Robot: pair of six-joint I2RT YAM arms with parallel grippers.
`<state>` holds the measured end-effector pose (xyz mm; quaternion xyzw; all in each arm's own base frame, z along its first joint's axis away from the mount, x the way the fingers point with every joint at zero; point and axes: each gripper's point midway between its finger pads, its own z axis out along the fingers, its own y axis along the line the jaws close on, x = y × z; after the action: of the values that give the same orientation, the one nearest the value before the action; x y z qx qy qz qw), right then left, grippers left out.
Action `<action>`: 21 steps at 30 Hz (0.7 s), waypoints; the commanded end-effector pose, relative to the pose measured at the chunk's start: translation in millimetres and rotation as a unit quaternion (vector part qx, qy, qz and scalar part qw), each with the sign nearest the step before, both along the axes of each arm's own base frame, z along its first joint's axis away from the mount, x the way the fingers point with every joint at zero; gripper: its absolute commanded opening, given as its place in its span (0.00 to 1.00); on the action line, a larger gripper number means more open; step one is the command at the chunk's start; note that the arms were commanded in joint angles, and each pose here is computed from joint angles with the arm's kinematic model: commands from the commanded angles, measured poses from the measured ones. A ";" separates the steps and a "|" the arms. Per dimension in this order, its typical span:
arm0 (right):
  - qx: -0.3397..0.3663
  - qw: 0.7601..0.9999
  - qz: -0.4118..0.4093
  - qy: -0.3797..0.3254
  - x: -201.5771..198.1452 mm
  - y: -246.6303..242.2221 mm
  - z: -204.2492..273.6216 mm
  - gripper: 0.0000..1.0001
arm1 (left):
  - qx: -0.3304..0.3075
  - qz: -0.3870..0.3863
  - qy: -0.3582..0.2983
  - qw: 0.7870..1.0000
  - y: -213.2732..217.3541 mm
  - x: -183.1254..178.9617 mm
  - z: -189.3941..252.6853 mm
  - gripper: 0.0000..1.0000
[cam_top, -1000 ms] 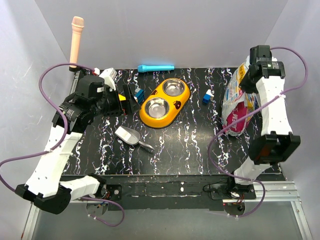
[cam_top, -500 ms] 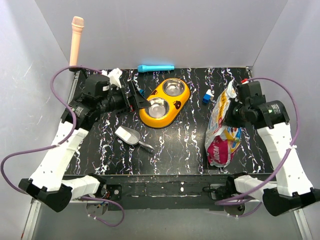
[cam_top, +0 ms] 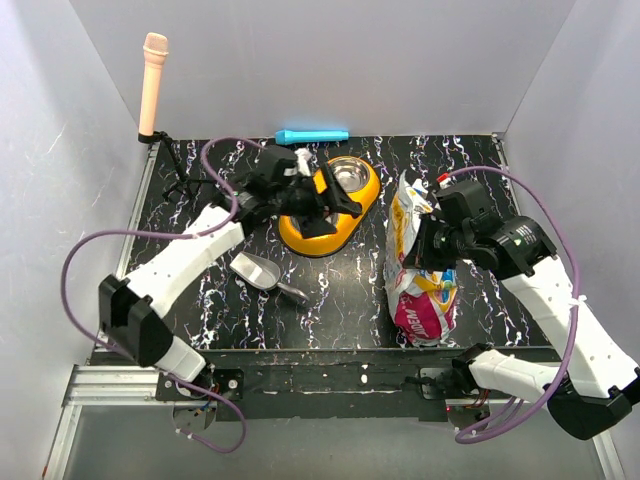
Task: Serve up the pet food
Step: Move the pet food bag to the center of the board.
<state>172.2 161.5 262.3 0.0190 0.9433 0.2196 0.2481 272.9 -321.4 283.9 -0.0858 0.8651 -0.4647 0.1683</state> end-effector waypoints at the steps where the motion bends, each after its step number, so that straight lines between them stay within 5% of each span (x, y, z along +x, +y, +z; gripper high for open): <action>1: 0.168 0.977 0.089 -0.100 3.3 58.0 79.3 0.01 | -0.022 -0.026 -0.034 0.999 -44.9 -4.4 25.2 0.82; 12: 0.196 0.967 0.129 -0.100 1.5 78.3 92.2 0.01 | 0.007 -0.046 -0.037 0.998 -82.8 -5.3 4.0 0.70; 21: 0.185 0.970 0.129 -0.089 -20.1 60.7 67.6 0.01 | 0.018 -0.082 -0.055 0.995 -120.7 -5.8 0.2 0.85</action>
<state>166.5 197.4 268.7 -0.0290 0.9243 0.2979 0.2368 272.9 -423.6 272.8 -0.0159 0.8728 -0.4587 0.1660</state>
